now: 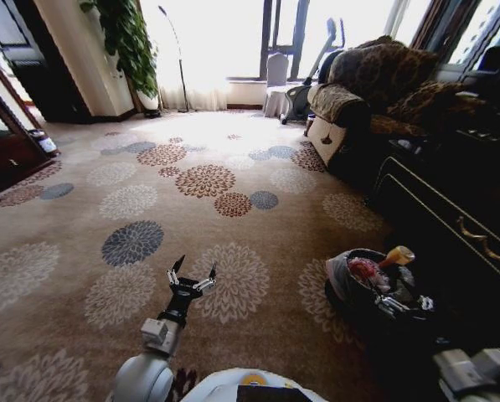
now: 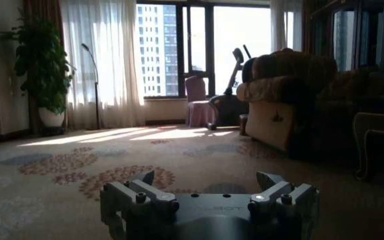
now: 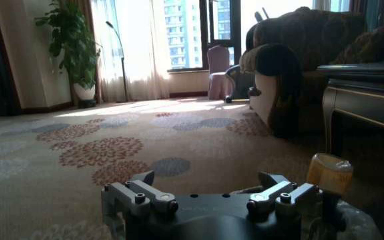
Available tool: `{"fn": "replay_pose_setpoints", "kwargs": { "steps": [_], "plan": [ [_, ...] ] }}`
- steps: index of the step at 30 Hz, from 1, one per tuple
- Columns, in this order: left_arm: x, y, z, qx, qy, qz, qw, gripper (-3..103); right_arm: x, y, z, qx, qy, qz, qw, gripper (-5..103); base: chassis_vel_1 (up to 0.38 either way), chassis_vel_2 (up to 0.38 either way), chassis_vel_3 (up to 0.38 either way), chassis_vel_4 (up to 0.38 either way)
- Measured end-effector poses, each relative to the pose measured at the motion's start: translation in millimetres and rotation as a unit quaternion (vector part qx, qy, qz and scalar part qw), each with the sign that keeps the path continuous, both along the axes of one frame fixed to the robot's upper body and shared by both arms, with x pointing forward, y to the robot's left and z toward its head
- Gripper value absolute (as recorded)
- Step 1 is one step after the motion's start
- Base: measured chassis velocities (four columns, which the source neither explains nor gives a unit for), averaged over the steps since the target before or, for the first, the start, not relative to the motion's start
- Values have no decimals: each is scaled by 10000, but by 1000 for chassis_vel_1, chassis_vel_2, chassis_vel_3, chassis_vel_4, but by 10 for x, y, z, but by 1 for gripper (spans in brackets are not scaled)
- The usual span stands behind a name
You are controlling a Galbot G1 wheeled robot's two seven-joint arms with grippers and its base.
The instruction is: Pick up the trash from the ground and place it into the trash bin.
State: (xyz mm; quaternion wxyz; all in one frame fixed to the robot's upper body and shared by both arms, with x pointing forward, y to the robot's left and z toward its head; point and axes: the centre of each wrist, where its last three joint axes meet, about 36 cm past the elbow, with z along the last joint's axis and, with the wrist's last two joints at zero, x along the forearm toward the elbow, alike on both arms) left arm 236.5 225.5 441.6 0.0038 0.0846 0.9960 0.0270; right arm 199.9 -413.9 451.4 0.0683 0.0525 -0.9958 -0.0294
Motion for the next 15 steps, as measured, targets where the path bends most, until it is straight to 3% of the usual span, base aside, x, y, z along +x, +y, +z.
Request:
{"fn": "replay_pose_setpoints", "kwargs": {
  "steps": [15],
  "plan": [
    [87,44,-130,40,-91,39,9999,100,-22,-28,-40,-13,37,-59,10000,100,112,-80,-73,119]
  ]
}}
